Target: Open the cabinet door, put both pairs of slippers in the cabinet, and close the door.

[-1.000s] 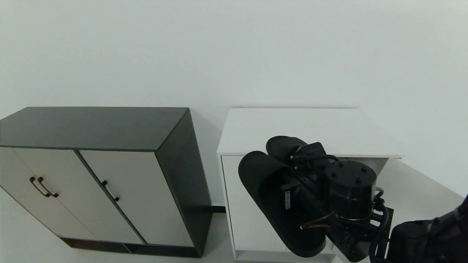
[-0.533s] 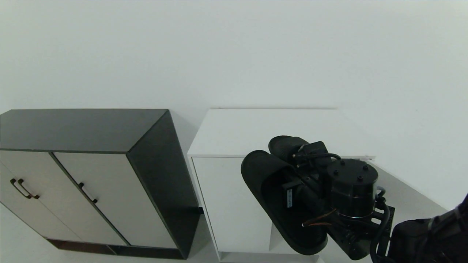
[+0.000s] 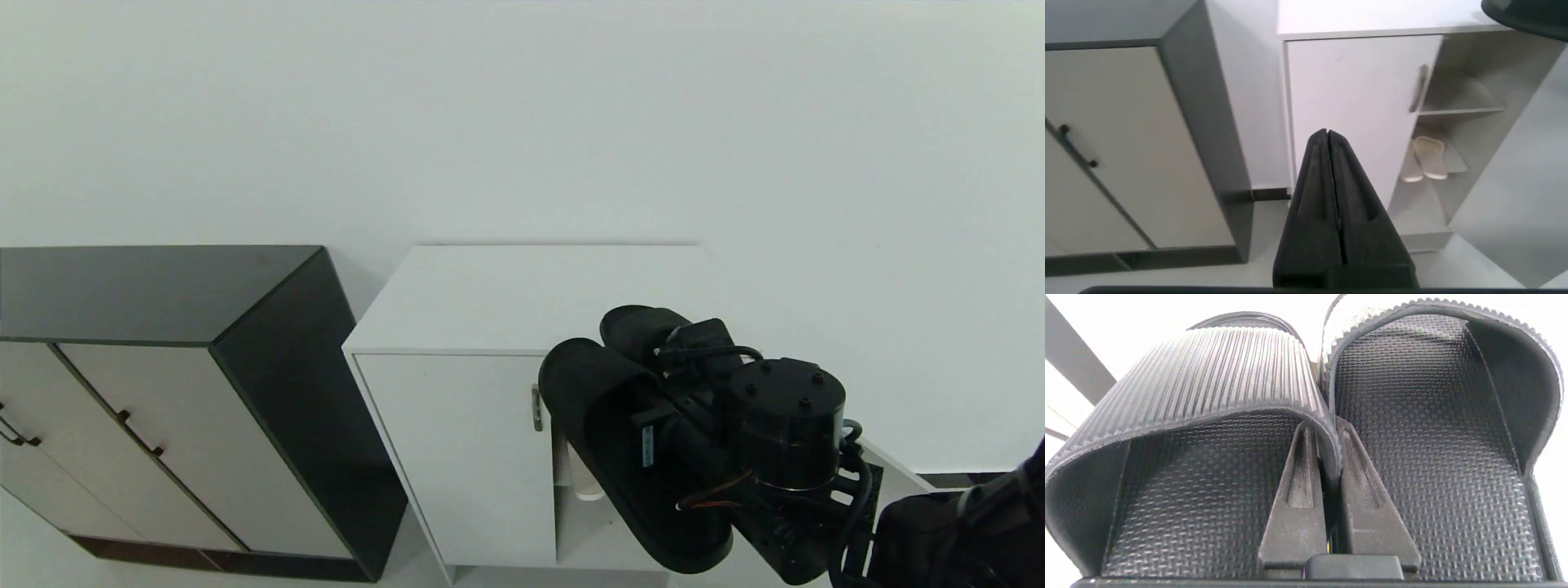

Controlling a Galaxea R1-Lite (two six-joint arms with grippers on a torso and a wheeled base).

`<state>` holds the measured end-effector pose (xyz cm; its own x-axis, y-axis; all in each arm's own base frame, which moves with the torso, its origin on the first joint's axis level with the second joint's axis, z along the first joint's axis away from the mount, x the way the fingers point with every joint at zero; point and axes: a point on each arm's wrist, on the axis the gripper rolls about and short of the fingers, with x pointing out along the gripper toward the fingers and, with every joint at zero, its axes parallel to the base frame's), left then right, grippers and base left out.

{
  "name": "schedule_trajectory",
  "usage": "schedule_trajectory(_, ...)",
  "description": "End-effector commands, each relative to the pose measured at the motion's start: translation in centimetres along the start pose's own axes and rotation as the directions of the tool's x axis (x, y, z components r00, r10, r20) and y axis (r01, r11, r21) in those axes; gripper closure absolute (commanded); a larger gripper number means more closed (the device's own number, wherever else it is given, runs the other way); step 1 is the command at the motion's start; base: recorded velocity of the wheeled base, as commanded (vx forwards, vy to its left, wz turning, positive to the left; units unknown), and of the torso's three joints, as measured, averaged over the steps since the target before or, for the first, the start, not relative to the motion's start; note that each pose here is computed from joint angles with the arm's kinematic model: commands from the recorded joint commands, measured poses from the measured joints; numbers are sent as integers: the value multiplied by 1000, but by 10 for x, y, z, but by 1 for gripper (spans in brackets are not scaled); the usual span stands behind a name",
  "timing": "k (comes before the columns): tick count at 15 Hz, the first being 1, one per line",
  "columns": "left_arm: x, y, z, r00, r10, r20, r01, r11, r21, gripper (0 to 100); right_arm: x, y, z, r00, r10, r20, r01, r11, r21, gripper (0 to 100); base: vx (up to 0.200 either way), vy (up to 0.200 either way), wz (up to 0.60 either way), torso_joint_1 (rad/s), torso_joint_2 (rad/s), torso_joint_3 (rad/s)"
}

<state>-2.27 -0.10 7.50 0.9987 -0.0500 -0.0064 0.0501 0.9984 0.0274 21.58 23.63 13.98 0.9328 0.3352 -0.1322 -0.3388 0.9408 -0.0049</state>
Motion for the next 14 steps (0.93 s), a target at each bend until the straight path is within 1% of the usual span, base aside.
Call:
schedule_trajectory(1,0,0,0,1000,-1,0,1,1000,0,100,0,0,0,1000,0,-1,0,1000,0,100,0,-200,0,-2,2,7)
schedule_trajectory(6,0,0,0,1000,-1,0,1,1000,-2,100,-5,1,3,1000,14,6,-14,1000,3,100,0,0,0,0,0,0)
schedule_trajectory(10,0,0,0,1000,1,0,-1,1000,-2,100,-10,5,-2,999,37,-7,-37,999,-6,100,0,0,0,0,0,0)
schedule_trajectory(14,0,0,0,1000,1,0,-1,1000,-2,100,-18,5,-1,999,47,4,-47,999,-12,100,0,0,0,0,0,0)
